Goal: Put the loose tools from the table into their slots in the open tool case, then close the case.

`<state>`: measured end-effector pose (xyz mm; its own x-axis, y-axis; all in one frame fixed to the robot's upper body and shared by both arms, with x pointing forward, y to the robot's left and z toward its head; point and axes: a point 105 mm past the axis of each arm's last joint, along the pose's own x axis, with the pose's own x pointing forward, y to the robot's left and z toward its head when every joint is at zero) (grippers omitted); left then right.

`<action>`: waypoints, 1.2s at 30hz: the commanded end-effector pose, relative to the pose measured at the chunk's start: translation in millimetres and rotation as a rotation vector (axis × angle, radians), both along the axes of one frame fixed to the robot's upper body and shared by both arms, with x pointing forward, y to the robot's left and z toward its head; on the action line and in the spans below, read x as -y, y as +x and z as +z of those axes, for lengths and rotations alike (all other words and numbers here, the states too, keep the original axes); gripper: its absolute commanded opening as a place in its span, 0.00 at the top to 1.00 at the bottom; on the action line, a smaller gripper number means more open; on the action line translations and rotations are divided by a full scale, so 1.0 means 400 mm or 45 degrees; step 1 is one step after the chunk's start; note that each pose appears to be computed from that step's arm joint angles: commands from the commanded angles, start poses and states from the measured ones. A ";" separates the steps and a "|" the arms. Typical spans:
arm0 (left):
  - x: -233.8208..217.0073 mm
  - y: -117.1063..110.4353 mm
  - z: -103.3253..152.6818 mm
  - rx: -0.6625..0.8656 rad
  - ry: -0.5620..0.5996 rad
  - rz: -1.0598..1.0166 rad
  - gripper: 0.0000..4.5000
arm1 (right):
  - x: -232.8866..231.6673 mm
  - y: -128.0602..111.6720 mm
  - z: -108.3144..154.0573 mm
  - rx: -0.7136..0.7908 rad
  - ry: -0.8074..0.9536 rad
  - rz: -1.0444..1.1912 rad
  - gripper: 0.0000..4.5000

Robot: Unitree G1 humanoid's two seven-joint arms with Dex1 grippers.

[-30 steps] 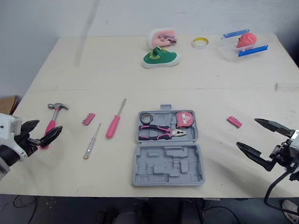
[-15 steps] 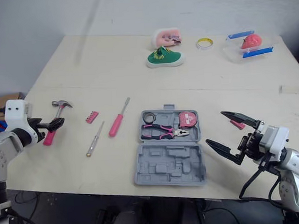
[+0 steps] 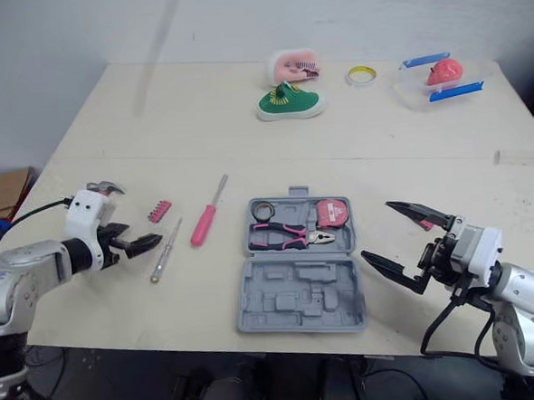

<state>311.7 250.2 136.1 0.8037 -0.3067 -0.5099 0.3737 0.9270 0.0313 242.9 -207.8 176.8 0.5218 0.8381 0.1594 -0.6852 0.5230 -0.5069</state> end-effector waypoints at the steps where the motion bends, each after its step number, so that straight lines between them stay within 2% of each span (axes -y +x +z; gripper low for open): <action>1: 0.020 -0.028 0.028 0.052 -0.006 0.021 0.01 | 0.007 -0.008 0.011 0.036 -0.010 -0.006 0.00; 5: 0.036 -0.062 -0.010 -0.013 0.008 0.032 0.01 | 0.006 -0.008 0.005 0.022 -0.010 0.000 0.00; 8: 0.035 -0.057 -0.032 -0.008 0.048 0.068 0.01 | -0.003 -0.006 -0.002 0.007 -0.016 0.028 0.00; 12: 0.044 -0.037 -0.047 -0.001 -0.046 0.107 0.01 | -0.014 0.002 -0.002 0.005 -0.008 0.049 0.00; 14: 0.054 -0.038 -0.060 -0.011 -0.013 0.073 0.01 | -0.019 0.004 0.001 0.008 -0.001 0.053 0.00; 20: 0.078 -0.045 -0.105 -0.088 -0.047 0.057 0.01 | -0.027 0.000 0.003 0.002 -0.002 0.064 0.00; 23: 0.105 -0.052 -0.133 -0.126 -0.057 0.029 0.17 | -0.031 -0.004 0.003 -0.002 -0.001 0.067 0.00; 28: 0.117 -0.056 -0.151 -0.145 -0.058 0.031 0.68 | -0.041 -0.012 0.003 0.001 -0.025 0.095 0.00; 31: 0.111 -0.050 -0.147 -0.130 -0.061 0.042 0.96 | -0.041 -0.015 0.001 -0.005 -0.025 0.091 0.00; 36: 0.085 -0.033 -0.120 -0.041 -0.053 0.066 0.98 | -0.038 -0.021 -0.004 -0.021 -0.033 0.079 0.00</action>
